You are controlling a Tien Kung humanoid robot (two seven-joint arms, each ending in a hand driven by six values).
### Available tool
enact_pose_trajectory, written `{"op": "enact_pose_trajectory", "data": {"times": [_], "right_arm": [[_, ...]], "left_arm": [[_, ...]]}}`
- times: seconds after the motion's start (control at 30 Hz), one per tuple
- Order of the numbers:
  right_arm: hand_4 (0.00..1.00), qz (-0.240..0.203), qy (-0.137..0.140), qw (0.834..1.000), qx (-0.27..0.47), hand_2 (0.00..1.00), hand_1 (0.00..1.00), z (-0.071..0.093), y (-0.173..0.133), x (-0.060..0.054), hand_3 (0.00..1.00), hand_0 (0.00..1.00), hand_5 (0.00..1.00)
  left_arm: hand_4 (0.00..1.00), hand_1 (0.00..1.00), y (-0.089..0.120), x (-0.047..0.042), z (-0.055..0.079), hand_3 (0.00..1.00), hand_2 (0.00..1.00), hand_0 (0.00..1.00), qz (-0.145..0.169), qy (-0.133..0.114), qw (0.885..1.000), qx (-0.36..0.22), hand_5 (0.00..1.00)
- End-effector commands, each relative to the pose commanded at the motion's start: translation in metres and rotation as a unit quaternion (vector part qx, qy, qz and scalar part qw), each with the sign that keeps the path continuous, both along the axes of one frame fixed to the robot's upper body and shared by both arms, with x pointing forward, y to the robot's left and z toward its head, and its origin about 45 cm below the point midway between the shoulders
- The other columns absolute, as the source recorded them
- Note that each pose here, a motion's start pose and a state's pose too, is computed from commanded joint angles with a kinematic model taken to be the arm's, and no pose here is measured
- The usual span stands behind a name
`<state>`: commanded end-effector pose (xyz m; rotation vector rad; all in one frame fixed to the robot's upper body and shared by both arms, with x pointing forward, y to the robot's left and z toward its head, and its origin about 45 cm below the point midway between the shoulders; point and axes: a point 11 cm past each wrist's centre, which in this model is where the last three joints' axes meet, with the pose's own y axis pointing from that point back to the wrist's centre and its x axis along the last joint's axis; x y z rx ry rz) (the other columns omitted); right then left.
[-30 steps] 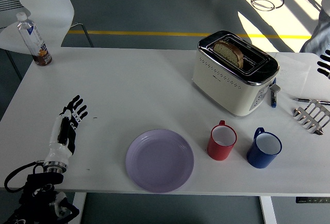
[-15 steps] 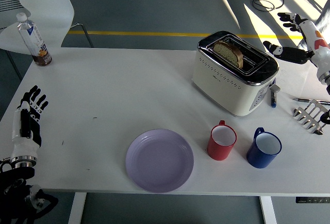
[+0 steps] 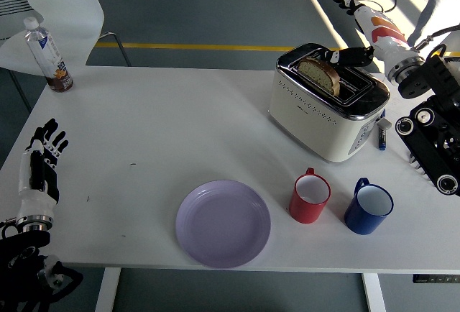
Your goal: Push plate across desktop,pick up the break from the machine,place the break in the plate
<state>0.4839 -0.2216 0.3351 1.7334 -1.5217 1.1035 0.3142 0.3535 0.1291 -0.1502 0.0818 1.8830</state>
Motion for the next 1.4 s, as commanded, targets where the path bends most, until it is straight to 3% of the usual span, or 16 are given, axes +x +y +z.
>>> {"op": "enact_pose_trajectory", "data": {"times": [0.77, 0.8, 0.97, 1.0, 1.13, 1.2, 1.37, 1.4], "right_arm": [[0.893, -0.049, 0.081, 0.987, -0.130, 0.661, 0.683, -0.026, 0.015, 0.041, 0.821, 0.754, 0.292], [0.890, -0.050, 0.083, 0.987, -0.131, 0.659, 0.671, -0.026, 0.014, 0.041, 0.820, 0.706, 0.312], [0.890, -0.058, 0.115, 0.985, -0.117, 0.659, 0.671, -0.030, 0.013, 0.045, 0.820, 0.706, 0.312], [0.889, -0.058, 0.121, 0.984, -0.119, 0.652, 0.652, -0.031, 0.014, 0.045, 0.822, 0.638, 0.319], [0.889, -0.064, 0.136, 0.981, -0.126, 0.652, 0.652, -0.036, 0.014, 0.046, 0.822, 0.638, 0.319], [0.890, -0.067, 0.139, 0.980, -0.127, 0.615, 0.608, -0.038, 0.014, 0.046, 0.804, 0.588, 0.319], [0.890, -0.078, 0.145, 0.977, -0.134, 0.615, 0.608, -0.043, 0.013, 0.047, 0.804, 0.588, 0.319], [0.888, -0.079, 0.147, 0.977, -0.136, 0.531, 0.530, -0.045, 0.013, 0.047, 0.725, 0.495, 0.323]], "left_arm": [[0.518, 0.861, -0.001, 0.0006, -0.002, 0.816, 0.907, 0.849, -0.001, 0.003, 1.000, 0.000, 0.998], [0.517, 0.862, -0.001, 0.0006, -0.002, 0.812, 0.907, 0.850, -0.001, 0.003, 1.000, 0.000, 0.998], [0.517, 0.862, 0.002, -0.0016, -0.005, 0.812, 0.907, 0.850, 0.005, 0.007, 1.000, 0.001, 0.998], [0.515, 0.862, 0.003, -0.0021, -0.006, 0.813, 0.907, 0.851, 0.006, 0.008, 1.000, 0.001, 0.998], [0.515, 0.862, 0.002, -0.0020, -0.006, 0.813, 0.907, 0.851, 0.005, 0.009, 1.000, 0.001, 0.998], [0.515, 0.863, 0.002, -0.0018, -0.006, 0.812, 0.907, 0.851, 0.004, 0.009, 1.000, 0.001, 0.998], [0.515, 0.863, 0.003, -0.0032, -0.007, 0.812, 0.907, 0.851, 0.007, 0.010, 1.000, 0.001, 0.998], [0.515, 0.863, 0.004, -0.0037, -0.007, 0.811, 0.907, 0.852, 0.008, 0.010, 1.000, 0.001, 0.998]]}}
